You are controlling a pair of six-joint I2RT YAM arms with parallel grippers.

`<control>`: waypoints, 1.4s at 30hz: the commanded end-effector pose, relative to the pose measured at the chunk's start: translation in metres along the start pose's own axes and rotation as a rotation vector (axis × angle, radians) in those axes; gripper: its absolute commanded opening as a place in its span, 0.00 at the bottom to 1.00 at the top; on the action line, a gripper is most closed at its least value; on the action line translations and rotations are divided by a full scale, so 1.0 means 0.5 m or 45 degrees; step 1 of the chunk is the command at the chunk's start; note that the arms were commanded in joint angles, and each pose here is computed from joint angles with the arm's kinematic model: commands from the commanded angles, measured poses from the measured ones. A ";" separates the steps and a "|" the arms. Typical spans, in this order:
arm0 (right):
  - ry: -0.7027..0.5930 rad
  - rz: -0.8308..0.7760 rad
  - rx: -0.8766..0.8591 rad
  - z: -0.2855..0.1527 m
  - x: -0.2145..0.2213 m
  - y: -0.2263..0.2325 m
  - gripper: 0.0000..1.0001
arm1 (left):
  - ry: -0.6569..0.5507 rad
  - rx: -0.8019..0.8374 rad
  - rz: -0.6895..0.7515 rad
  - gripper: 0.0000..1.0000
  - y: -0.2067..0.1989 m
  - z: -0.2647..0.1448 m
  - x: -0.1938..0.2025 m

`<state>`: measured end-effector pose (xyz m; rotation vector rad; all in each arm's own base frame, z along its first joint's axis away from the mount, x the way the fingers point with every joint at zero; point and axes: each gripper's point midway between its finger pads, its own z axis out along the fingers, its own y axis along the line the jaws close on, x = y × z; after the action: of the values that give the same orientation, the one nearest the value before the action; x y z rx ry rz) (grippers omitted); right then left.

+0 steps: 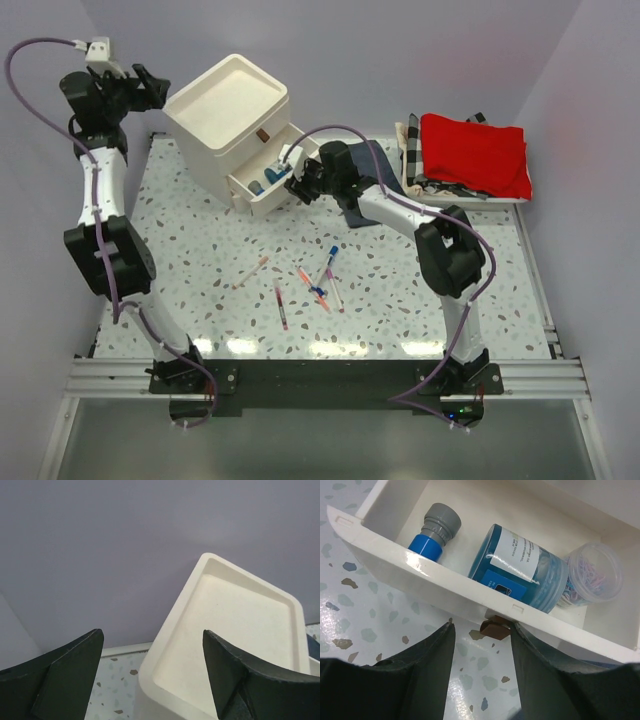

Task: Sort the stationery into containers
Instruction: Close the drawer in the storage box.

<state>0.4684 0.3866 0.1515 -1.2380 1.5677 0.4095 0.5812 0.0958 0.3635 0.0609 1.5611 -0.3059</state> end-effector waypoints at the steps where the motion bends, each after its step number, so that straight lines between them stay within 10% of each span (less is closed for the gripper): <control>1: -0.168 -0.032 0.096 -0.024 -0.099 -0.034 0.52 | 0.019 -0.183 0.213 0.84 0.031 0.052 0.003; 28: -0.157 0.055 0.104 -0.096 -0.108 -0.039 0.58 | 0.481 -0.048 0.397 0.62 0.014 0.102 0.176; 34: -0.129 0.075 0.105 -0.098 -0.094 -0.038 0.58 | 0.499 0.004 0.379 0.35 0.004 0.105 0.196; 36: -0.106 0.073 0.088 -0.094 -0.079 -0.029 0.58 | 0.500 0.029 0.377 0.02 -0.001 0.104 0.199; 42: -0.045 0.083 0.069 -0.071 -0.025 -0.013 0.55 | 0.482 0.071 0.380 0.00 -0.013 0.105 0.195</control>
<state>0.4537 0.3650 0.1716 -1.1509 1.5977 0.4403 0.6063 0.0604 0.2735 0.3441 1.9589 -0.1900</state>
